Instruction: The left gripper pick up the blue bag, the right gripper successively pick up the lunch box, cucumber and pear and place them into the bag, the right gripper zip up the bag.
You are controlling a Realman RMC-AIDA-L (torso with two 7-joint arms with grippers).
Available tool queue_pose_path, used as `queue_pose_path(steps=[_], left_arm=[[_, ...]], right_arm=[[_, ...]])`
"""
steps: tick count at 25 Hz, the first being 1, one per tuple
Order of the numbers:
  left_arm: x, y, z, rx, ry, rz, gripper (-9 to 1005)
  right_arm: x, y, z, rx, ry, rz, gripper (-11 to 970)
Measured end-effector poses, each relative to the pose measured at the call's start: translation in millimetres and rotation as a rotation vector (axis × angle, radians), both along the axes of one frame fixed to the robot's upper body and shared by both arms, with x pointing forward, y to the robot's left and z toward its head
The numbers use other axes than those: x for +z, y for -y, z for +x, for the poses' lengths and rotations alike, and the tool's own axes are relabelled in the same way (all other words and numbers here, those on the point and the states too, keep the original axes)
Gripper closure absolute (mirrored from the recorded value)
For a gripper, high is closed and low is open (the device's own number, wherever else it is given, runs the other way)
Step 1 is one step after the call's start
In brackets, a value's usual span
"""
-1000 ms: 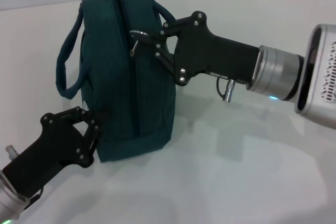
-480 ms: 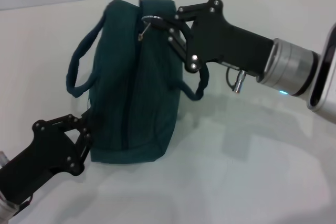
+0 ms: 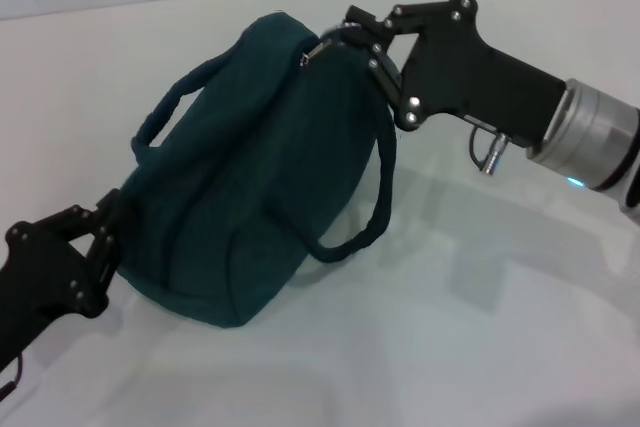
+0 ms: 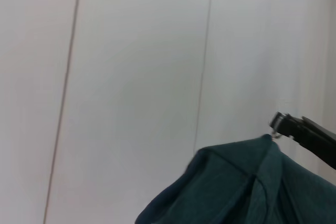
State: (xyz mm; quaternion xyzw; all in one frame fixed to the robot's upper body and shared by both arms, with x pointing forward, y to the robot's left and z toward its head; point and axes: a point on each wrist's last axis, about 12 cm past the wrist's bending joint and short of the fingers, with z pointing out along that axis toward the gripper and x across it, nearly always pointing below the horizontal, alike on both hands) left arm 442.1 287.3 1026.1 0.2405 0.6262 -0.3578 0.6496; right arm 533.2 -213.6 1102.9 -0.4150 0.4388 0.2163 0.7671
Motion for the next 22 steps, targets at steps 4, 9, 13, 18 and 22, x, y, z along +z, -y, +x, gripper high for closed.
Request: queue_pose_path(steps=[4, 9, 13, 18, 22], left_arm=[[-1.5, -3.3, 0.4, 0.009, -0.028, 0.001, 932], [-1.7, -3.6, 1.8, 0.011, -0.043, -0.004, 932], [4.1, 1.0, 10.7, -0.048, -0.065, -0.025, 933], [11.2, 8.1, 16.8, -0.123, -0.063, -0.045, 923], [17.1, 11.0, 18.6, -0.11, -0.026, -0.088, 883]], right_arm=[[-2.9, 4.4, -2.4, -0.014, -0.011, -0.003, 950], [-5.4, 11.7, -4.6, -0.043, -0.02, 0.003, 950], [-5.7, 7.6, -5.4, -0.028, -0.017, -0.001, 951], [-3.9, 0.4, -6.1, 0.004, -0.007, -0.004, 951], [-2.7, -2.6, -5.8, 0.019, -0.001, -0.006, 951]])
